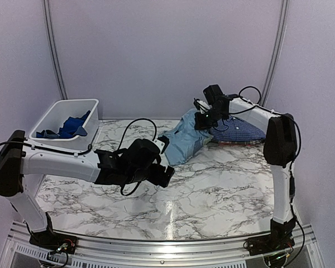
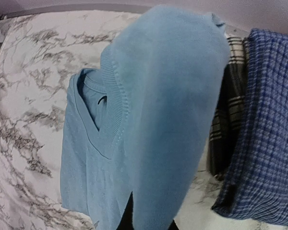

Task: Fold and stack the mixed laundry pile
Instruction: Place the square-folded T-shirt at the corner of the board.

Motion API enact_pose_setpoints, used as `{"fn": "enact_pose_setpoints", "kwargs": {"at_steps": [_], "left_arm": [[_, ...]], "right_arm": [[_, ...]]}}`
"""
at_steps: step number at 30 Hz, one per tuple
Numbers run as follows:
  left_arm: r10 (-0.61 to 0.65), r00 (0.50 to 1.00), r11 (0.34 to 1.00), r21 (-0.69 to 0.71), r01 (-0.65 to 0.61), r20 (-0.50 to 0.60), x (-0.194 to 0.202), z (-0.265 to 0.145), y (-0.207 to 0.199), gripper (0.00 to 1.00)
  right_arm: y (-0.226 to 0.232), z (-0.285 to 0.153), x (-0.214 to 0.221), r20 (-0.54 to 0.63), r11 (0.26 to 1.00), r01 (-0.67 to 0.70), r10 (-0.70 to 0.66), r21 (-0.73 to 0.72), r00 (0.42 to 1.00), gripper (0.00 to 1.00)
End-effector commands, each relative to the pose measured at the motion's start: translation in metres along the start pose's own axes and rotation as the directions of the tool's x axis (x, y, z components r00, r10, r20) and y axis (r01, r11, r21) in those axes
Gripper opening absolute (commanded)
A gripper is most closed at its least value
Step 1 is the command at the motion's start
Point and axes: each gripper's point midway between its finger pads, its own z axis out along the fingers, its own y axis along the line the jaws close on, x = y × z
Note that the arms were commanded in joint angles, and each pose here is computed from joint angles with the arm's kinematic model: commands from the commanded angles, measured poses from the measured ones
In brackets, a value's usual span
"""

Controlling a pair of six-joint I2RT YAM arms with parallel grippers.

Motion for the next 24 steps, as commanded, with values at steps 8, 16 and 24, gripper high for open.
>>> {"fn": "enact_pose_setpoints", "kwargs": {"at_steps": [8, 16, 24], "left_arm": [[0.044, 0.995, 0.998, -0.030, -0.047, -0.092, 0.023, 0.016, 0.003, 0.99], [0.053, 0.992, 0.998, -0.017, -0.055, -0.113, 0.026, 0.022, 0.006, 0.99], [0.079, 0.989, 0.997, 0.001, -0.079, -0.123, 0.026, 0.030, 0.004, 0.99]], "right_arm": [[-0.052, -0.006, -0.057, 0.084, 0.986, 0.044, -0.058, 0.161, 0.995, 0.00], [-0.050, -0.061, -0.098, 0.213, 0.986, 0.023, -0.058, 0.163, 0.975, 0.00], [-0.049, -0.117, -0.120, 0.310, 0.988, 0.003, -0.052, 0.154, 0.949, 0.00]]}}
